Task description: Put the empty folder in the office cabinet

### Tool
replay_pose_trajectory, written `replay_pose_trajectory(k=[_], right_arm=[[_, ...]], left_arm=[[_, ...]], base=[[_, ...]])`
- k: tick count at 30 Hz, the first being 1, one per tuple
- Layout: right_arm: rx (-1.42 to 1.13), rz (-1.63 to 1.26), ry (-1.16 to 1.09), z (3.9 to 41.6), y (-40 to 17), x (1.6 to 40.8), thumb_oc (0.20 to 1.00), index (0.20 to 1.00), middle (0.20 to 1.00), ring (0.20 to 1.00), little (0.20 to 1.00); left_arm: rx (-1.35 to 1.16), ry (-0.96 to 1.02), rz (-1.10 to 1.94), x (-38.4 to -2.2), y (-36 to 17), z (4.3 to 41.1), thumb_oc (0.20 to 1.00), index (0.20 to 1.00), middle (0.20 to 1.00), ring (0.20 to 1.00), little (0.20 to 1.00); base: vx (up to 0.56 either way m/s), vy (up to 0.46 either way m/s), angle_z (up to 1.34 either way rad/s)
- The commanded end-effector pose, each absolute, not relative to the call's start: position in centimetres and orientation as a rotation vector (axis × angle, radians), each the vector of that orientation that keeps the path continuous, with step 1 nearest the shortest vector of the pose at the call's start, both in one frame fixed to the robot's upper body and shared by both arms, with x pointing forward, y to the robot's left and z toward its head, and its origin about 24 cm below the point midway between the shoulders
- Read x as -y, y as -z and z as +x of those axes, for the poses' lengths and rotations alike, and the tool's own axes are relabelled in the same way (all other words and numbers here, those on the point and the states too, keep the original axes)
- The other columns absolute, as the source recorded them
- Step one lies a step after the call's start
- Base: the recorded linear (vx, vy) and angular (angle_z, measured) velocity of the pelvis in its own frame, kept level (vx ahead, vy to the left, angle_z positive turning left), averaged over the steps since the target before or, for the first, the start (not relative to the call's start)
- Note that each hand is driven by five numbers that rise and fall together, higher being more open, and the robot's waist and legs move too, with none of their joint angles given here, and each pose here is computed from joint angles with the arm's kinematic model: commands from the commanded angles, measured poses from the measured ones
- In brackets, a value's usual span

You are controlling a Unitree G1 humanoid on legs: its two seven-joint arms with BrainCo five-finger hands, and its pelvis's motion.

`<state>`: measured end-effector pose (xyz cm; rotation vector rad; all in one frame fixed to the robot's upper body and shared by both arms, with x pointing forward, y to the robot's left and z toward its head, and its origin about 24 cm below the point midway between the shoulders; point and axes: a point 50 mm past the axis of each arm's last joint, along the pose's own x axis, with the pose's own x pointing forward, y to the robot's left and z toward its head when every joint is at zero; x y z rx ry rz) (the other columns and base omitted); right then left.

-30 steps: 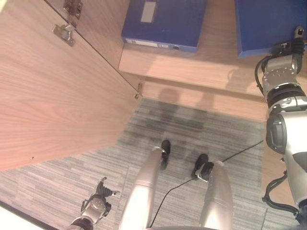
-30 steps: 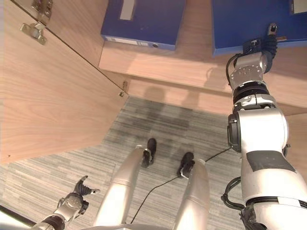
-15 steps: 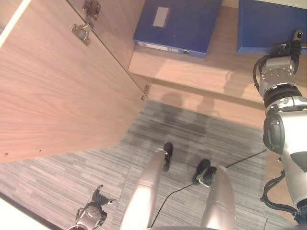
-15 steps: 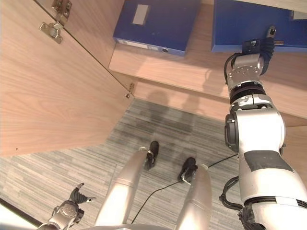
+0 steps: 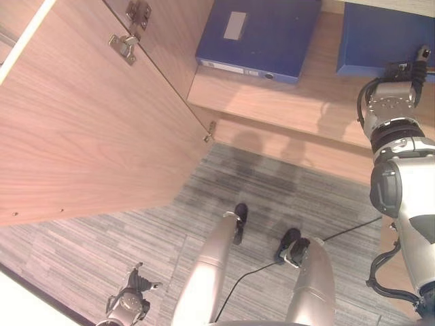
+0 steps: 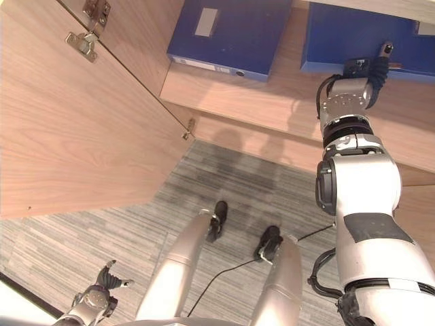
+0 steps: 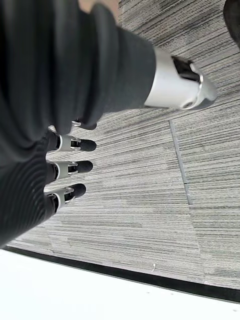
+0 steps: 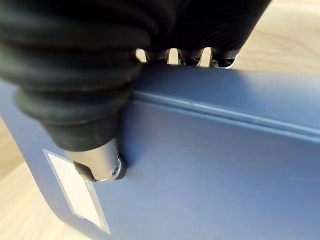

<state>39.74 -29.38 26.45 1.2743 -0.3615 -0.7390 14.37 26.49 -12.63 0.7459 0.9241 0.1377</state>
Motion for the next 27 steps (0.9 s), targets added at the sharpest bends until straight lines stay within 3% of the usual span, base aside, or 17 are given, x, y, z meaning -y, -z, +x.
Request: replay_pose_trajectory(k=[1,3,4,5,13,14,16,17,20,21,23,27], right_arm=[[0.545,1.235,0.716,38.4,-29.9,31.1,0.2,0.2,0.2,0.2,0.2],[0.542,1.23,0.715,38.5,-29.9,31.1,0.2,0.2,0.2,0.2,0.2],[0.534,1.219,0.7,38.6,-29.7,30.8,0.498,0.498,0.498,0.498,0.498],[0.528,1.214,0.687,38.7,-29.6,30.7,1.0,1.0,1.0,1.0,1.0],[0.383,0.95,0.592,39.9,-28.3,29.6,1.0,1.0,1.0,1.0,1.0],[0.313,0.762,0.569,40.2,-28.0,29.3,1.0,1.0,1.0,1.0,1.0],[0.27,0.647,0.548,40.4,-28.0,29.1,1.0,1.0,1.0,1.0,1.0],[0.197,0.388,0.5,40.7,-27.8,28.6,1.0,1.0,1.0,1.0,1.0],[0.127,0.148,0.461,40.8,-27.3,28.4,1.0,1.0,1.0,1.0,1.0],[0.054,-0.117,0.425,41.0,-26.9,28.1,1.0,1.0,1.0,1.0,1.0],[-0.02,-0.356,0.37,41.2,-26.0,27.6,1.0,1.0,1.0,1.0,1.0],[-0.151,-0.689,0.315,41.4,-23.3,27.1,1.0,1.0,1.0,1.0,1.0]], left_arm=[[-1.002,-0.187,0.812,-28.2,12.8,13.2,1.0,1.0,1.0,1.0,1.0],[-1.006,-0.187,0.816,-28.3,12.9,13.1,1.0,1.0,1.0,1.0,1.0],[-1.014,-0.187,0.812,-28.3,13.0,13.0,1.0,1.0,1.0,1.0,1.0],[-1.014,-0.187,0.809,-28.2,13.0,13.0,1.0,1.0,1.0,1.0,1.0],[-0.999,-0.169,0.783,-28.6,12.6,13.3,1.0,1.0,1.0,1.0,1.0],[-1.003,-0.16,0.787,-29.0,12.5,13.3,1.0,1.0,1.0,1.0,1.0],[-1.007,-0.151,0.784,-29.0,12.5,13.3,1.0,1.0,1.0,1.0,1.0],[-1.018,-0.138,0.791,-29.4,12.5,13.1,1.0,1.0,1.0,1.0,1.0],[-1.026,-0.112,0.793,-29.3,12.6,12.9,1.0,1.0,1.0,1.0,1.0],[-1.032,-0.08,0.823,-29.6,12.5,12.9,1.0,1.0,1.0,1.0,1.0],[-1.043,-0.05,0.842,-29.7,12.5,12.8,1.0,1.0,1.0,1.0,1.0],[-1.077,-0.007,0.89,-29.1,13.1,12.4,1.0,1.0,1.0,1.0,1.0]], base=[[0.0,0.005,0.08],[0.0,0.012,0.07],[0.0,0.012,0.04],[0.0,0.0,0.0],[0.0,0.0,0.0],[0.0,0.0,0.0],[0.0,0.0,0.0],[-0.03,-0.007,0.0],[-0.02,-0.006,0.0],[-0.03,-0.012,0.0],[0.0,0.0,0.0],[0.0,0.0,0.0]])
